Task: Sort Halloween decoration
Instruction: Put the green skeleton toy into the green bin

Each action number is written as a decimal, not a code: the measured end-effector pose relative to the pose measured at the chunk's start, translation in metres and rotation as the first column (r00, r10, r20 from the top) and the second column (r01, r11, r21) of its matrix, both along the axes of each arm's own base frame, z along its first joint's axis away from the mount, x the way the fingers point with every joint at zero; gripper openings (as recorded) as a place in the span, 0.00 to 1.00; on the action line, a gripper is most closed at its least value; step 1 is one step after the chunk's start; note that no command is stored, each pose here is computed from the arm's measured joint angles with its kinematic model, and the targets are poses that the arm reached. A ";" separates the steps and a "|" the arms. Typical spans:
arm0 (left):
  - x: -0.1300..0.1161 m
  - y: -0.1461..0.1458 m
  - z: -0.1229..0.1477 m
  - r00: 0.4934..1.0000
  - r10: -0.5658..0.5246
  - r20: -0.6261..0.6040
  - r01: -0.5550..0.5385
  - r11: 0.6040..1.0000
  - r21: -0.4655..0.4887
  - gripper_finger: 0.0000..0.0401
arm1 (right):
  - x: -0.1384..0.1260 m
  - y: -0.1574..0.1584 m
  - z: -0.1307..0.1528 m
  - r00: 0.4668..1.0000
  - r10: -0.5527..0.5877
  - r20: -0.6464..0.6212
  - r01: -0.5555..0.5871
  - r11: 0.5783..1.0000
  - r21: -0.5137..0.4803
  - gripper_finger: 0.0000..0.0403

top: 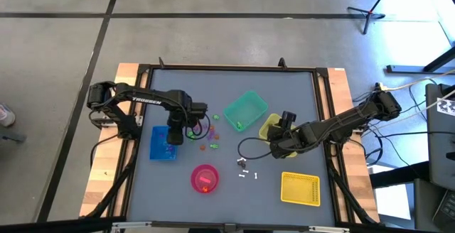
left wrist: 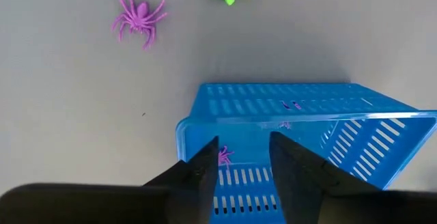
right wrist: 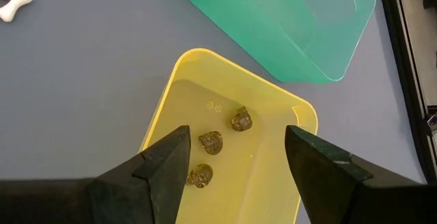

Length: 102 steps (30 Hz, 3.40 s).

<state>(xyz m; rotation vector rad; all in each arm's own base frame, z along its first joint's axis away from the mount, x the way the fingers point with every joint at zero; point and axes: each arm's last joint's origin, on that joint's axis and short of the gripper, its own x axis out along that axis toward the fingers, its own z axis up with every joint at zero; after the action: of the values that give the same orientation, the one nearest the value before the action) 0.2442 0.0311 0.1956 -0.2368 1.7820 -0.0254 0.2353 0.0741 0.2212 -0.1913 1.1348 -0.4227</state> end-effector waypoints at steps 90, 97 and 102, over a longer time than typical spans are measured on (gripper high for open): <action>0.100 0.089 -0.059 0.893 -0.227 0.389 0.171 0.970 0.172 0.30 | 0.002 0.001 0.000 1.000 0.000 0.022 0.000 1.000 0.009 0.59; 0.100 0.089 -0.059 0.894 -0.227 0.385 0.171 0.970 0.175 0.30 | 0.002 0.001 0.000 1.000 0.000 0.021 0.000 1.000 0.008 0.59; 0.100 0.089 -0.059 0.895 -0.228 0.383 0.171 0.969 0.176 0.27 | 0.002 0.001 0.000 1.000 0.000 0.021 0.000 1.000 0.009 0.59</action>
<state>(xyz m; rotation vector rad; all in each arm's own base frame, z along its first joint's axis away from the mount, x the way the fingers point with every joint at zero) 0.3444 0.1199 0.1362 0.0542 1.3822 -0.0915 0.2371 0.0748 0.2216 -0.1791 1.1154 -0.4186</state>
